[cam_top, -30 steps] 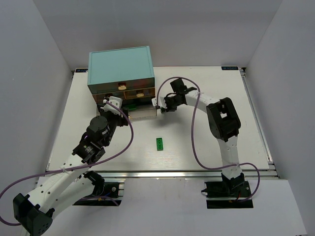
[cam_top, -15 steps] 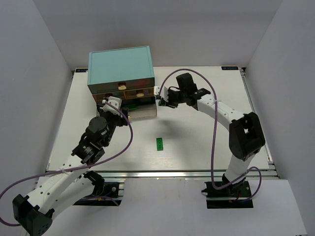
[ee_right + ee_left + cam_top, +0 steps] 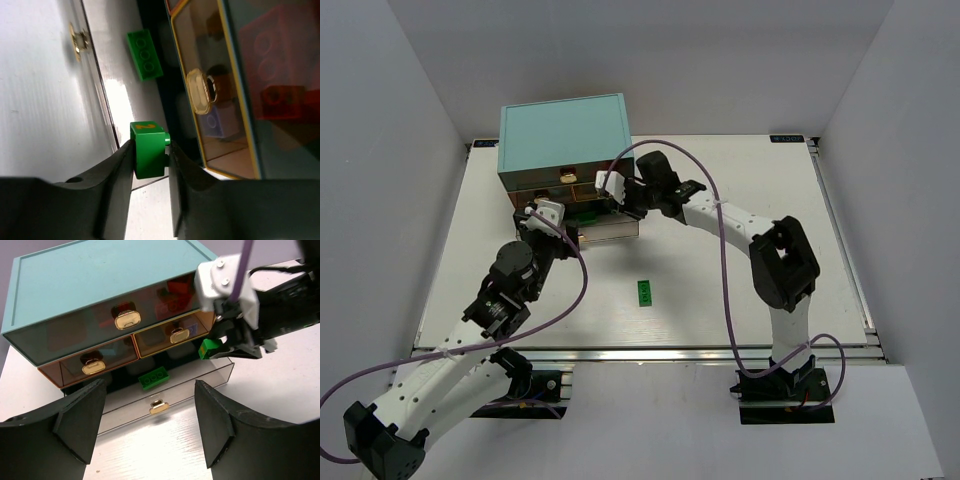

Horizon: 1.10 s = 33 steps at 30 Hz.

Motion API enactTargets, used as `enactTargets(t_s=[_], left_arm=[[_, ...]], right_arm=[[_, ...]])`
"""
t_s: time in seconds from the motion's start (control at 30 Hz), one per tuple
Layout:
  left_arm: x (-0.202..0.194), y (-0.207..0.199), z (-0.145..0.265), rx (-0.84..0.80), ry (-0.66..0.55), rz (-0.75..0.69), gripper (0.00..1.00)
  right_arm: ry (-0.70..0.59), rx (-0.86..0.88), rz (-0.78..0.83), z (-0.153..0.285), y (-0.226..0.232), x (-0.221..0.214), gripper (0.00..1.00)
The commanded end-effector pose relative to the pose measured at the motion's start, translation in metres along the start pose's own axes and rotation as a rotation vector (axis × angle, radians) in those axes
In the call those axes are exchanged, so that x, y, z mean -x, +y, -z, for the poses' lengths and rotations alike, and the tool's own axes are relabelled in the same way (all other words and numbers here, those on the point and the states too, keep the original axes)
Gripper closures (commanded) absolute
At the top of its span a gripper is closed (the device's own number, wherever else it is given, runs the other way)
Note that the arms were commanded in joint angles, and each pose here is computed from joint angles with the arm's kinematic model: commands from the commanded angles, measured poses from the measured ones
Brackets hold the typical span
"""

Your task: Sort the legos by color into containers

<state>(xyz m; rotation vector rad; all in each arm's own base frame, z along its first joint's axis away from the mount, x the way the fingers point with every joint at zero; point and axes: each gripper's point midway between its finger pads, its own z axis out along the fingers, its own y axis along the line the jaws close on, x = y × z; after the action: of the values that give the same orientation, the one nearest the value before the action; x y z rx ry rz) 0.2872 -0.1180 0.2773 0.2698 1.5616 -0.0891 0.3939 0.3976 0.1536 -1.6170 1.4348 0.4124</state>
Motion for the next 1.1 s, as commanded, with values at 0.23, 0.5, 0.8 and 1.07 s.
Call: enactTargets(t_s=[0.23, 0.5, 0.8, 1.07], left_arm=[[0.01, -0.013, 0.003, -0.089, -0.052, 0.007, 0.19], [0.014, -0.06, 0.019, -0.367, -0.111, 0.033, 0.47], [-0.011, -0.126, 0.014, -0.664, 0.074, 0.14, 0.29], [-0.063, -0.212, -0.002, -0.735, 0.601, 0.406, 0.44]], right_arm=[[-0.005, -0.102, -0.008, -0.005, -0.026, 0.012, 0.39], [-0.084, -0.175, -0.03, 0.055, -0.019, 0.039, 0.45], [-0.014, -0.24, -0.66, 0.167, 0.039, 0.002, 0.72], [-0.082, -0.413, -0.73, 0.227, 0.053, -0.048, 0.72]])
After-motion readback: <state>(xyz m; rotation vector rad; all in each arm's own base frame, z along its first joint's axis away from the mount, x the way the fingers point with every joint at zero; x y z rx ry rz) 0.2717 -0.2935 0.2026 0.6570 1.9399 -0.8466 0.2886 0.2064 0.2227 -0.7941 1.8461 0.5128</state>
